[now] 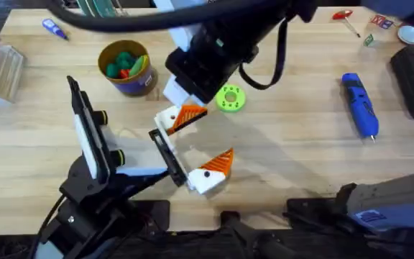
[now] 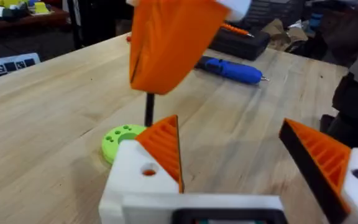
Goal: Pick up the gripper from the table and insert it into the empty holder that is missing its gripper. Then pick up a screw, insert it into the mounting hole, and use the screwdriver to tighten it. Finally, clean up the table by picking up the vegetable and placing it into the bucket.
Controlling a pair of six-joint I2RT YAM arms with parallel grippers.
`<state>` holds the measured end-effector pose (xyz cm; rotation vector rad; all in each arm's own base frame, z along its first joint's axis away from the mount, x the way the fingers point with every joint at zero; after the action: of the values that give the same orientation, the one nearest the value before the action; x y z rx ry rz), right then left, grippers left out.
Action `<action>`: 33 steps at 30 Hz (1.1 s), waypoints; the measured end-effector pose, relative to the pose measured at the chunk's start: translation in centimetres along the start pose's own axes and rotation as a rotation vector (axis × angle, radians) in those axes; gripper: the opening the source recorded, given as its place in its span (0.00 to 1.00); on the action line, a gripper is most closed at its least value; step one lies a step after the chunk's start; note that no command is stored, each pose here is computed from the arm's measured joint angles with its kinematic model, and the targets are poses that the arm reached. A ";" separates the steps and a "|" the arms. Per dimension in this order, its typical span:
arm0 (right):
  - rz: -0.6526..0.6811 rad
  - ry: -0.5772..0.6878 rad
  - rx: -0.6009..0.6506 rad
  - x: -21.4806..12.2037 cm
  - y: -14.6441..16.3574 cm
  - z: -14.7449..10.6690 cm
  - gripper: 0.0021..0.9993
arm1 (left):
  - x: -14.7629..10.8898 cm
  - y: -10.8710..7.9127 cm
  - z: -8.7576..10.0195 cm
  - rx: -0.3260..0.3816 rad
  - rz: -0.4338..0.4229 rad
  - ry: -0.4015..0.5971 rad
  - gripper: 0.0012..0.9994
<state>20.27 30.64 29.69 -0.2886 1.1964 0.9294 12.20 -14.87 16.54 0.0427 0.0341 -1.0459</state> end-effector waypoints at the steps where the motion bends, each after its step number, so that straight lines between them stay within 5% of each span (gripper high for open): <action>1: 0.002 -0.006 -0.004 0.0 0.1 0.1 0.00 | 0.0 0.0 0.0 0.000 0.000 0.000 0.99; 33: 0.010 0.061 -0.016 2.7 1.3 0.0 0.00 | 0.0 0.0 0.0 -0.007 0.001 0.003 0.99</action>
<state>19.45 32.69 27.61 -0.3260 1.2478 0.9454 12.21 -14.87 16.49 0.0374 0.0402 -1.0451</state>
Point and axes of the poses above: each hand's point on the last joint's axis, 136 mm out from that joint toward the fingers, its own x axis out along the fingers, its own y axis along the line the jaws close on, z = x × y, the point moved 5 cm from there along -x, back along the fingers, and after that the axes turned 6 degrees about x, right-handed, at the moved point
